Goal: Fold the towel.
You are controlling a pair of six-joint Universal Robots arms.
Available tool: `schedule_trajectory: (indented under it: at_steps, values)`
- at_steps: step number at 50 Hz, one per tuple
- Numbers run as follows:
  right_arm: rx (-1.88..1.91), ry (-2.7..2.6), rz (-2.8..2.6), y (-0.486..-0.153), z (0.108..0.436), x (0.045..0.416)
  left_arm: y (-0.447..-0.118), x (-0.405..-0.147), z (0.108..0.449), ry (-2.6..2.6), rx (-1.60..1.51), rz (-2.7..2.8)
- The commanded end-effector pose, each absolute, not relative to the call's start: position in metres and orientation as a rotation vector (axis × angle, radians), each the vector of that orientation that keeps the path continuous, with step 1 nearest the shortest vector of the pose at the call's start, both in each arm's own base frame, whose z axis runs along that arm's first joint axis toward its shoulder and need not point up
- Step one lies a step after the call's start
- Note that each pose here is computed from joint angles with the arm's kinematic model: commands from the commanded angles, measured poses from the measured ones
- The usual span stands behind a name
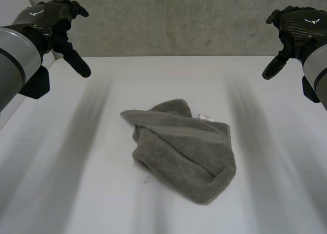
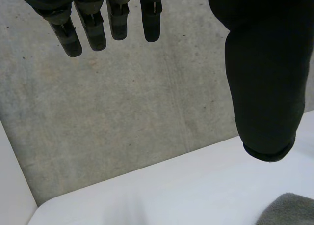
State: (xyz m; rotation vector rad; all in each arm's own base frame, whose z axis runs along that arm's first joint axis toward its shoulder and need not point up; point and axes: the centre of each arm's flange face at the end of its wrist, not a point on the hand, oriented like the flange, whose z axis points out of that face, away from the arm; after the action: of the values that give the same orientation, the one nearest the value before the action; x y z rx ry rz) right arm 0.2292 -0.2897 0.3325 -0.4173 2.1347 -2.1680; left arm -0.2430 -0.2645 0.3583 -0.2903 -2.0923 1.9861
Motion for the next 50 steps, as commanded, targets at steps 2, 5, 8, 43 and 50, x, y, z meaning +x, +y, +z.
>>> schedule_trajectory:
  at_steps: [2,5,8,43,50]
  values:
    - [-0.698,2.101,-2.104,-0.288,0.319,0.247,-0.260,-0.248,0.349,-2.107,-0.320,1.946]
    - [-0.996,2.073,-2.006,-0.286,0.295,0.262,-0.259,-0.248,0.329,-2.175,-0.336,1.887]
    - [-1.279,1.959,-1.916,-0.273,0.274,0.288,-0.258,-0.247,0.303,-2.241,-0.351,1.820]
    - [-1.805,1.782,-1.808,-0.264,0.182,0.405,-0.220,-0.257,0.158,-2.396,-0.465,1.353]
    - [-1.563,1.978,-1.754,-0.269,0.208,0.360,-0.232,-0.277,0.164,-2.316,-0.442,1.382]
